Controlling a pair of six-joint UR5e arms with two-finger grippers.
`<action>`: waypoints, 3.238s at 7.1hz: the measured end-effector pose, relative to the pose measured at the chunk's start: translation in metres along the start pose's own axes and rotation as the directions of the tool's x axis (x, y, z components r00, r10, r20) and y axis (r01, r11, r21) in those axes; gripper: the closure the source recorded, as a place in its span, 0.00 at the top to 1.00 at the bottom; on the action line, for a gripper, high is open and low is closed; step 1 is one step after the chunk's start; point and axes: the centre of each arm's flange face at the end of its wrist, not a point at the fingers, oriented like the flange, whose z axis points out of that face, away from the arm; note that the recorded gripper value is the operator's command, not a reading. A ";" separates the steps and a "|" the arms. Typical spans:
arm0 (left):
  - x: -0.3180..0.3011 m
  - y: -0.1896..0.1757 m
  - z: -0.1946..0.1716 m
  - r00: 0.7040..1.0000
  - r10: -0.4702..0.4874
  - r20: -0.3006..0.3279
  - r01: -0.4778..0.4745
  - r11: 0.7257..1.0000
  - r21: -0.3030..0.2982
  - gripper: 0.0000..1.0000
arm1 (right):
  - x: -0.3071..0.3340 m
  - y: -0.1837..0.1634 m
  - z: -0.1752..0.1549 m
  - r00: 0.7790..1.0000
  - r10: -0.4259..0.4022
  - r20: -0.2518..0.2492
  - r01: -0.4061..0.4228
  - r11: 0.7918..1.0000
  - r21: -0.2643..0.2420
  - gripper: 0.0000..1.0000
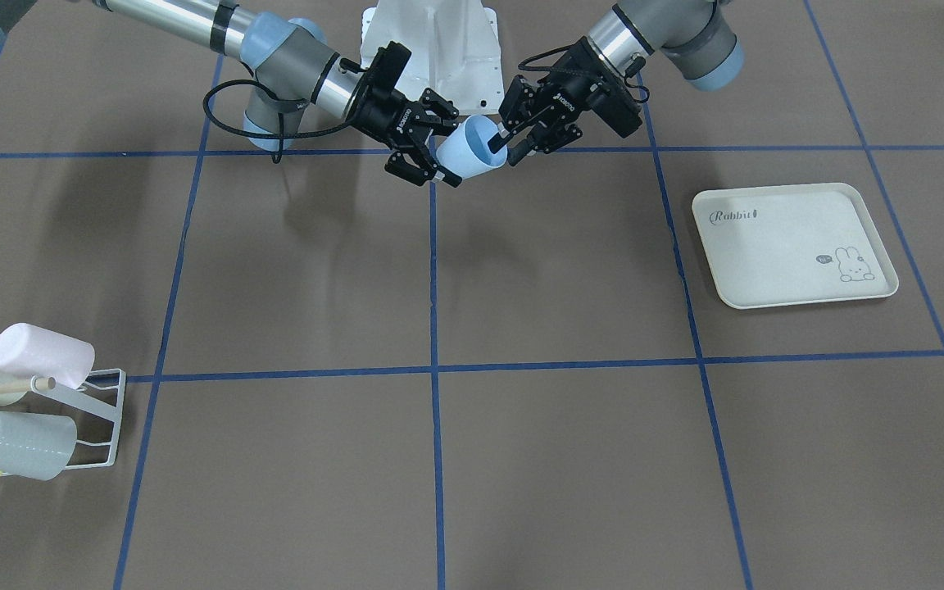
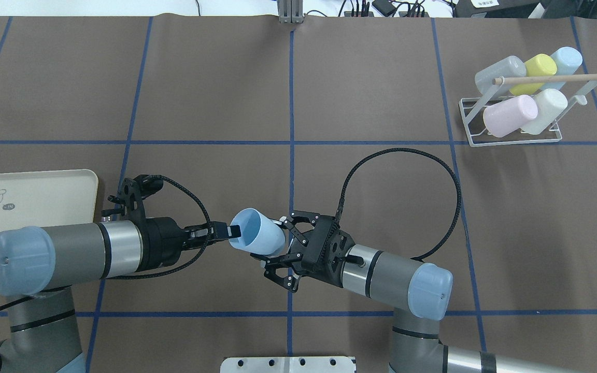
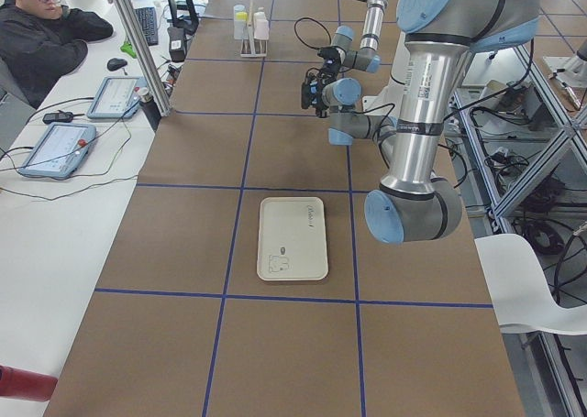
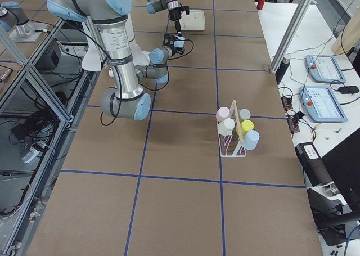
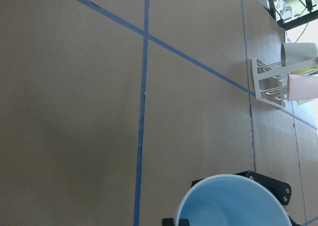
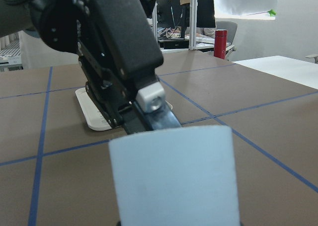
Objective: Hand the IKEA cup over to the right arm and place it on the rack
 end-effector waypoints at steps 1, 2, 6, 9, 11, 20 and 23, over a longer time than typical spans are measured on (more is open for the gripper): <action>-0.004 -0.008 -0.005 1.000 0.019 0.019 -0.019 1.000 0.005 1.00 | 0.004 0.001 0.000 1.000 -0.003 -0.005 0.003 1.000 -0.008 0.00; -0.011 -0.020 -0.013 0.996 0.055 0.075 -0.055 0.998 0.003 1.00 | 0.014 0.001 -0.001 1.000 -0.011 -0.006 0.011 1.000 -0.026 0.00; -0.069 -0.062 -0.092 0.891 0.258 0.373 -0.266 0.964 -0.031 1.00 | 0.087 -0.024 -0.009 0.995 -0.065 -0.077 0.042 0.963 -0.268 0.00; -0.131 -0.110 -0.173 0.745 0.439 0.502 -0.445 0.888 -0.116 1.00 | 0.138 -0.087 -0.044 0.969 -0.194 -0.152 0.087 0.845 -0.527 0.00; -0.168 -0.144 -0.234 0.595 0.577 0.560 -0.575 0.792 -0.206 1.00 | 0.183 -0.105 -0.094 0.909 -0.407 -0.087 0.247 0.696 -0.674 0.00; -0.212 -0.184 -0.291 0.480 0.668 0.568 -0.647 0.707 -0.285 1.00 | 0.395 -0.035 -0.400 0.447 -0.722 0.528 0.369 -0.389 -0.844 0.00; -0.208 -0.184 -0.291 0.509 0.639 0.576 -0.631 0.733 -0.255 1.00 | 0.404 -0.004 -0.412 0.443 -0.698 0.563 0.301 -0.476 -0.826 0.00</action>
